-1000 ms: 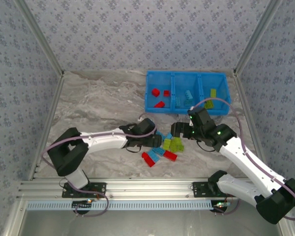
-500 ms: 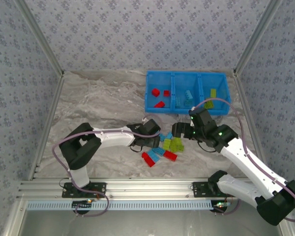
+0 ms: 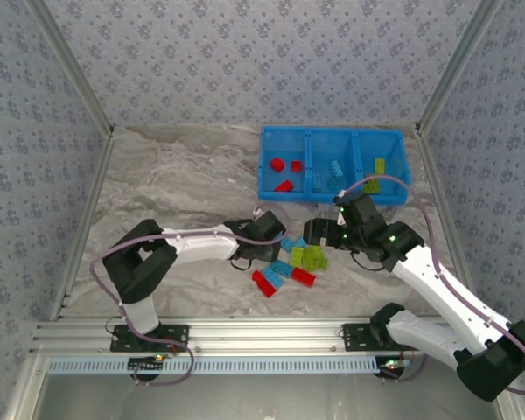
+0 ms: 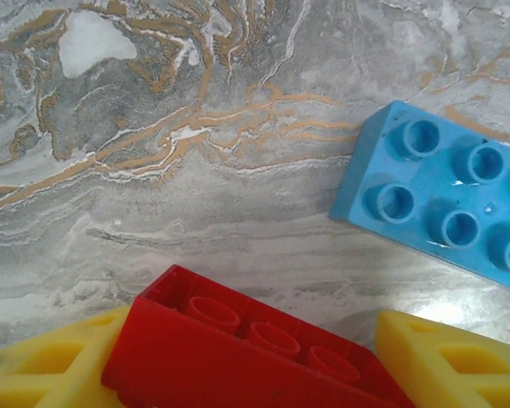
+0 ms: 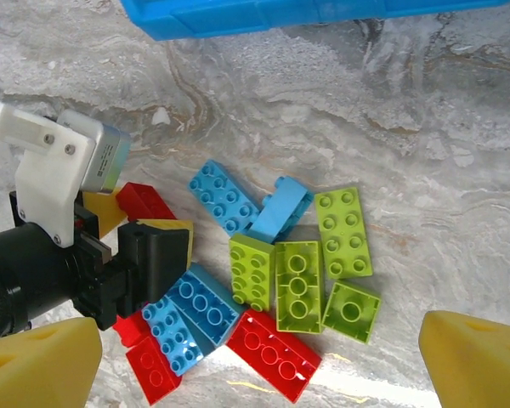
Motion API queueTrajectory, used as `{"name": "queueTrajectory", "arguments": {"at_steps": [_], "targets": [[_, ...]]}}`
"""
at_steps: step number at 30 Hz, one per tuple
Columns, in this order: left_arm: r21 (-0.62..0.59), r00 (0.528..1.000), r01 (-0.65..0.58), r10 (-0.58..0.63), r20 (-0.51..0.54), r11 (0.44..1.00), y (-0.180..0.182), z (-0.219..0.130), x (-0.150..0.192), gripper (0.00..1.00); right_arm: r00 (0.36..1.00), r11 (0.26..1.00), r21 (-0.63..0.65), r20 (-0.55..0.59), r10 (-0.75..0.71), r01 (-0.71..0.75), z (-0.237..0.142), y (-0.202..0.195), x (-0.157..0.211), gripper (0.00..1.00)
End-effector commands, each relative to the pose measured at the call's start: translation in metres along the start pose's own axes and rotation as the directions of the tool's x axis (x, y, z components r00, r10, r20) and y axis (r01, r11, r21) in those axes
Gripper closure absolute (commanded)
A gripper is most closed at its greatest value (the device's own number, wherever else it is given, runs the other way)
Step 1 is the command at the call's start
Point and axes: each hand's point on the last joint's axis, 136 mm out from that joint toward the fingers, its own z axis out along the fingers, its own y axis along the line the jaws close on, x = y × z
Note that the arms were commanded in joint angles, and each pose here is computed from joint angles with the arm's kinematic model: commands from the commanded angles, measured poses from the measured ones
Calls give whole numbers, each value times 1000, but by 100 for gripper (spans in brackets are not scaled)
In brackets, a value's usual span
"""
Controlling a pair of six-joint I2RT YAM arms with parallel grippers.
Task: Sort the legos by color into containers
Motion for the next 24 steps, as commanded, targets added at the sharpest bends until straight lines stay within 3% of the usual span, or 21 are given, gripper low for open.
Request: {"name": "queueTrajectory", "arguments": {"at_steps": [1,6,12,16,20,24], "targets": [[74,992,-7,-2,126,997,-13,-47,-36,45,999,996,-87,-4,-35,34,-2,20,0,2],[27,945,-57,45,324,998,-18,-75,-112,45,995,990,-131,88,-41,53,-11,34,-15,2],[-37,920,-28,40,391,999,-12,-41,-204,46,987,994,-109,160,-5,23,-26,27,-23,2],[-50,923,-13,31,385,999,-4,-9,-243,46,986,995,-104,165,24,-7,-36,22,-17,1],[-52,929,-54,69,363,997,-12,1,-263,27,981,995,-100,191,38,-19,-46,15,-12,1],[-8,920,-66,64,387,998,-22,-21,-274,13,977,996,-87,209,49,-31,-50,8,-10,1]]}}
